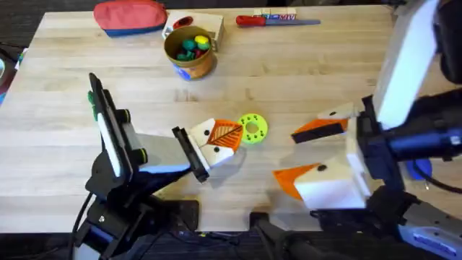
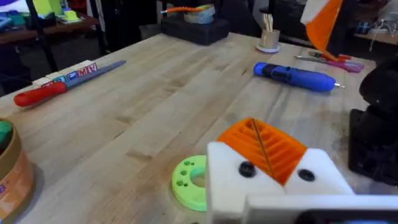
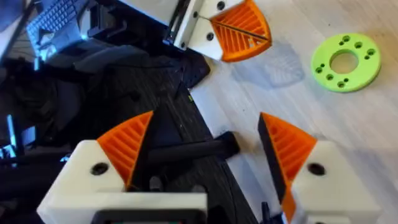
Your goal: Pick up the gripper from the table and insert it into the empty holder that is missing its gripper. Then pick up a screw, insert it into the mounting hole, and use the screwdriver to tighten it. Finally, clean up the table by picking up the vegetable and placing it into the bucket.
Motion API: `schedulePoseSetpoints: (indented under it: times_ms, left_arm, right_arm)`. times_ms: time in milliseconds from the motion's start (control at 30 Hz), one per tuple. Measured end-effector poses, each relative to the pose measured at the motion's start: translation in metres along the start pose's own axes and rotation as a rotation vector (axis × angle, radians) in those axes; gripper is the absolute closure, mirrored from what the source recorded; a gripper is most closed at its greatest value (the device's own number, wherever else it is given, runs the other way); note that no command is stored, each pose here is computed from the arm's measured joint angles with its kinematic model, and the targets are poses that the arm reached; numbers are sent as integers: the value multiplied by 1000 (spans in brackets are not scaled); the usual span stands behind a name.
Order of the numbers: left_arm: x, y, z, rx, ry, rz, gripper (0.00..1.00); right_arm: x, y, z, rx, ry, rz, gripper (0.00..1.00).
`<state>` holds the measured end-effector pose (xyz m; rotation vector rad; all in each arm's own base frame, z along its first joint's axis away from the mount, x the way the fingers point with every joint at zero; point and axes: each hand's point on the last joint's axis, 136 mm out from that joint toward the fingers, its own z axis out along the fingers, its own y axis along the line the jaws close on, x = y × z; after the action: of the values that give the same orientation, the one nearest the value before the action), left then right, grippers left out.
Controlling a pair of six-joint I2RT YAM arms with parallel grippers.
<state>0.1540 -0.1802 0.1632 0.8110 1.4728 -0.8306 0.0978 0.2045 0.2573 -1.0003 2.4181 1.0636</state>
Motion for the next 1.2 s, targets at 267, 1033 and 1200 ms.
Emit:
schedulePoseSetpoints:
  times_ms: [267,1033,1200]
  left_arm:
    - [0,0,0,0,0,-48,994]
    - [0,0,0,2,0,-82,994]
    - [0,0,0,2,0,-82,994]
  right_arm:
    - [-5,-96,8,392,39,332,10]
    - [139,-321,-160,957,169,866,10]
    - [172,-331,-164,877,207,886,10]
